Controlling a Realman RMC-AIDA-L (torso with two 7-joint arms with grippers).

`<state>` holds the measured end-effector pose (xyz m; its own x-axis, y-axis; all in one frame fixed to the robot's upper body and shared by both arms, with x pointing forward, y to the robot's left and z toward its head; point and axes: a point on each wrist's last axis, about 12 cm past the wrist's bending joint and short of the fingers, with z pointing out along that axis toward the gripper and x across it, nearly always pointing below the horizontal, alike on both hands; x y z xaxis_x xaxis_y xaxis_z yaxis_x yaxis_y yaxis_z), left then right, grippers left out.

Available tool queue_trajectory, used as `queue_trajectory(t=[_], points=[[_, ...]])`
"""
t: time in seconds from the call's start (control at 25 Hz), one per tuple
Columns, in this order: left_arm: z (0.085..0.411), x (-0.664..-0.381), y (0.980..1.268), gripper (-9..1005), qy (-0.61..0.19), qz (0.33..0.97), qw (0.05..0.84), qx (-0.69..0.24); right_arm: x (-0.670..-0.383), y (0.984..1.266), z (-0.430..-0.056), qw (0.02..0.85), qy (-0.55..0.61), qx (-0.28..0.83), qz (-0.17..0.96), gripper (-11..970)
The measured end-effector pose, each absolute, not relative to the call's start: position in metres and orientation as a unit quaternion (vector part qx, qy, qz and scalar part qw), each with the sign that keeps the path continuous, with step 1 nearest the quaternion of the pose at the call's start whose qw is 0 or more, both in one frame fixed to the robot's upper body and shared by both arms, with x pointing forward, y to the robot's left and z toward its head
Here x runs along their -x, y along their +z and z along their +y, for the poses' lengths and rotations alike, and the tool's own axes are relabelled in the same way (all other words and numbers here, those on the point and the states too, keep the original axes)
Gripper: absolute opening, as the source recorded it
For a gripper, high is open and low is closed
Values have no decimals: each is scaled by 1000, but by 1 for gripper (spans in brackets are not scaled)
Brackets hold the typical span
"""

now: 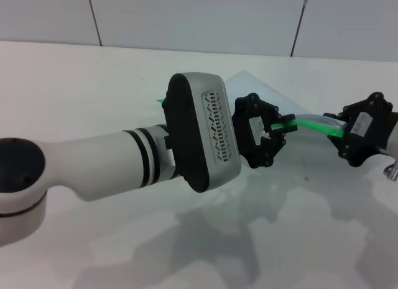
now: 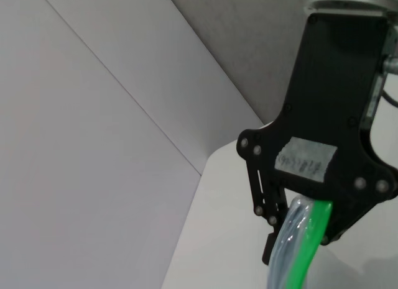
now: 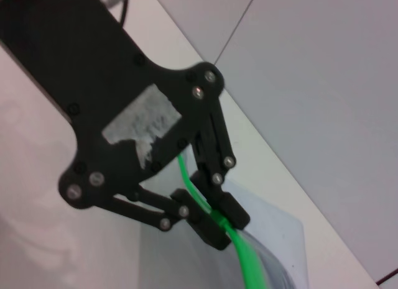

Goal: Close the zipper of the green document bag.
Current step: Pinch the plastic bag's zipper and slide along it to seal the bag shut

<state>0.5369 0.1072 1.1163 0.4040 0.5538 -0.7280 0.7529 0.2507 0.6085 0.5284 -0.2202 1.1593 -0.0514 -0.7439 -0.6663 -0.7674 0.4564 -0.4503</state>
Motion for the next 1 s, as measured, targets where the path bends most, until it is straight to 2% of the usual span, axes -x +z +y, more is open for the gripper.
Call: queue_trajectory(t=[1.0], points=[[109,-537,1117,83,-68,545,585,-597,-531,1161,-219,451,15,521,725,58]])
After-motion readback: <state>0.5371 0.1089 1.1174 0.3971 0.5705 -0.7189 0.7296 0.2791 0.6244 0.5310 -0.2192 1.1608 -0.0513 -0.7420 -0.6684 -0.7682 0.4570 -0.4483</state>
